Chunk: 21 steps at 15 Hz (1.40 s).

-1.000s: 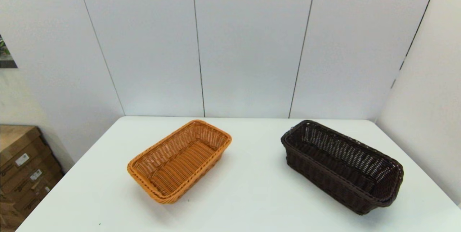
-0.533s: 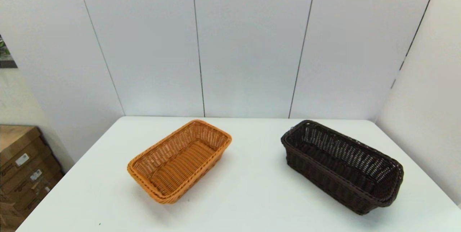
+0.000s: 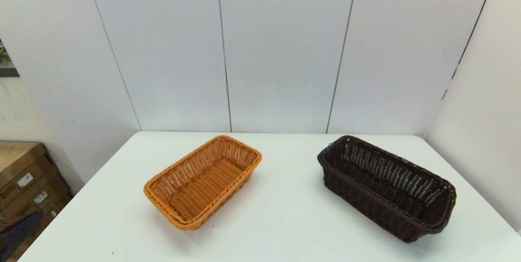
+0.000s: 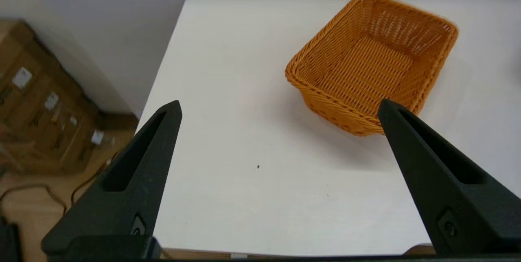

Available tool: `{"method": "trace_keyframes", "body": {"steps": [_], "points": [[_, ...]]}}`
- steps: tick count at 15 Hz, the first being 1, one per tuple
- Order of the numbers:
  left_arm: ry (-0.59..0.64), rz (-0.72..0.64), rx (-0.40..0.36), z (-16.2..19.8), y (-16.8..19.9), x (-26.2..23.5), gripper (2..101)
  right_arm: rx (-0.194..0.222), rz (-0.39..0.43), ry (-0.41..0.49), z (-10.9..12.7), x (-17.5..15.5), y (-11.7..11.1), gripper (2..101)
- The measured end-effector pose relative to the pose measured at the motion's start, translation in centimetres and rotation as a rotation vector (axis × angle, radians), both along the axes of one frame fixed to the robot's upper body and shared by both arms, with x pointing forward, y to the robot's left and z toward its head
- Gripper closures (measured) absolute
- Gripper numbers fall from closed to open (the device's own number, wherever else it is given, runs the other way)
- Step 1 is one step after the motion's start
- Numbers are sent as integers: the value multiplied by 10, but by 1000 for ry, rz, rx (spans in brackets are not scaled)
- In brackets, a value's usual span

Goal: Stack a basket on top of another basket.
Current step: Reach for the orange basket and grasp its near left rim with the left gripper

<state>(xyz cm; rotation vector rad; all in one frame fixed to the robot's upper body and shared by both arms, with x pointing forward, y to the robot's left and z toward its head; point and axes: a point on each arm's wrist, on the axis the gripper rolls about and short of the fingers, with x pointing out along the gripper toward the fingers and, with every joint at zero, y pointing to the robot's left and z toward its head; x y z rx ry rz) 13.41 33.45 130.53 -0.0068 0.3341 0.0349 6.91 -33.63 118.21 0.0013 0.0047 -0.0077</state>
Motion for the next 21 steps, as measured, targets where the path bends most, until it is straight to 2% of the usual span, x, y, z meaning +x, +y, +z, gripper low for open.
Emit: {"method": "trace_keyframes", "body": {"steps": [3, 5, 8, 10, 16, 18, 21], "points": [[135, 33, -18, 2, 1, 33, 54, 0, 0, 0, 0, 0, 0, 50], [234, 77, -58, -2, 2, 52, 54, 0, 0, 0, 0, 0, 0, 50], [376, 185, -212, -10, 2, 71, 54, 0, 0, 0, 0, 0, 0, 50], [422, 247, -315, -15, 0, 78, 54, 0, 0, 0, 0, 0, 0, 50], [432, 414, -583, -20, -2, 89, 54, 0, 0, 0, 0, 0, 0, 50], [410, 445, -651, -20, -2, 94, 54, 0, 0, 0, 0, 0, 0, 50], [380, 466, -707, -21, -3, 106, 54, 0, 0, 0, 0, 0, 0, 50]]}}
